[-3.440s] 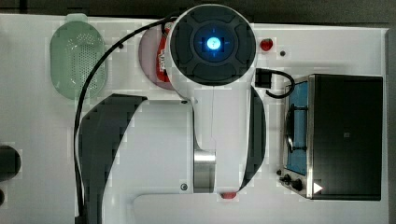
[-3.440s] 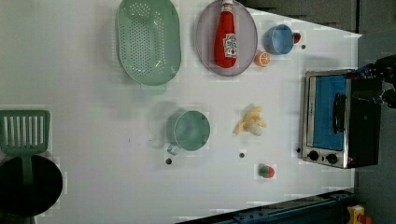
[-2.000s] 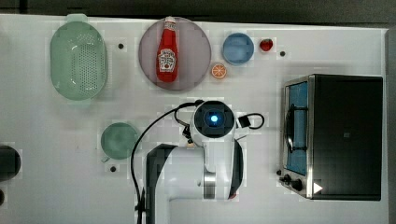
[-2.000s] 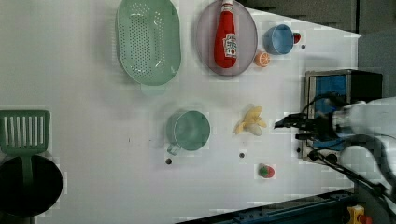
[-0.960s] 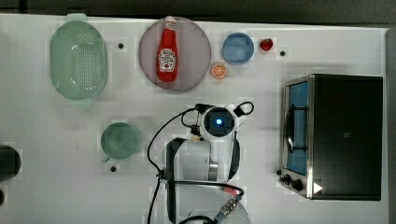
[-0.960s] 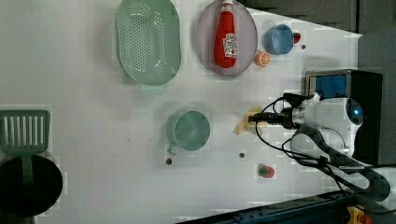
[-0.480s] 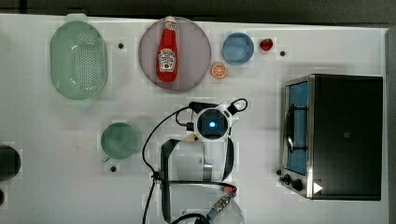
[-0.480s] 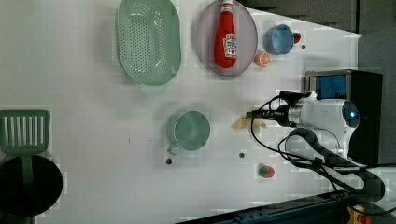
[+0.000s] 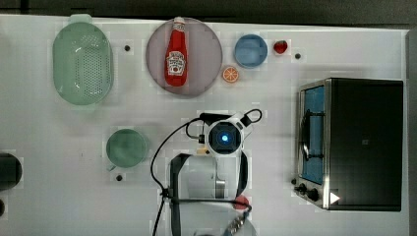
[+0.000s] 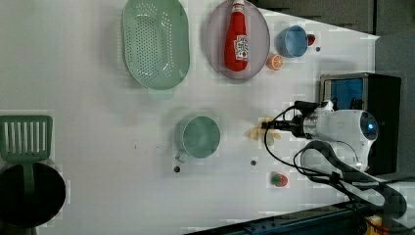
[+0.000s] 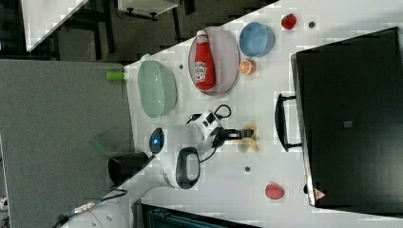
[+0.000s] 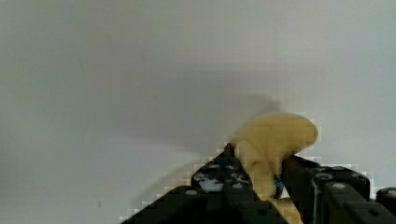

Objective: Pick Banana and place it in mug.

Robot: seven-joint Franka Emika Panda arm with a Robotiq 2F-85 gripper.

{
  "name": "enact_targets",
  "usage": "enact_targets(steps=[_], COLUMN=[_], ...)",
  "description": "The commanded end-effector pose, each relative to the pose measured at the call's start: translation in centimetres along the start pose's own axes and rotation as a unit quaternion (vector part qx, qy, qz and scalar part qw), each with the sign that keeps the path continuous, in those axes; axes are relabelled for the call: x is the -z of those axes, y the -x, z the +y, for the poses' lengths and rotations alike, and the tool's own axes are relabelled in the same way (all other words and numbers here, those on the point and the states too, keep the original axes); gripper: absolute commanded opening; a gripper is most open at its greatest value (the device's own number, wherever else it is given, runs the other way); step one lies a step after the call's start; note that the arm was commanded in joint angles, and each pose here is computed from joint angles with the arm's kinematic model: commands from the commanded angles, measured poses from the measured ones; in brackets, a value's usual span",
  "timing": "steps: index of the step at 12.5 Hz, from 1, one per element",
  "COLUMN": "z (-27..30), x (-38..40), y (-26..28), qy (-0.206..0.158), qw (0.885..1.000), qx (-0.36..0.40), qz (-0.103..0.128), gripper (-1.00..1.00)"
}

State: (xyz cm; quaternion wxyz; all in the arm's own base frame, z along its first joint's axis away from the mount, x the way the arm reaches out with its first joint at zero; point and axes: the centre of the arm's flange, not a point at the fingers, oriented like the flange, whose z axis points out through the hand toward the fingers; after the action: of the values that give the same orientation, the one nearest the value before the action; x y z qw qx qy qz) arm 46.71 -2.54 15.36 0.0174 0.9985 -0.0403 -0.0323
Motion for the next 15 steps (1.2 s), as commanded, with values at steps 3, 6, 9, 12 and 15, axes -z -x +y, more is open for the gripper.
enact_targets(steps=[3,6,9,12,15], z=[2.1,3.2,3.6,2.6,-2.9], x=[12.8,21.4,30.4,36.5,37.9], y=[-1.9,-0.7,0.7,2.1,2.8], qy=[-0.009,-0.014,-0.019,-0.017,-0.006], qw=[0.999,0.999,0.999,0.999,0.998], qx=[-0.014,-0.024,-0.024,-0.032,-0.060], qz=[0.045,0.019,0.041,0.015,-0.018], gripper=[-0.38,-0.38,-0.38,-0.38,-0.38])
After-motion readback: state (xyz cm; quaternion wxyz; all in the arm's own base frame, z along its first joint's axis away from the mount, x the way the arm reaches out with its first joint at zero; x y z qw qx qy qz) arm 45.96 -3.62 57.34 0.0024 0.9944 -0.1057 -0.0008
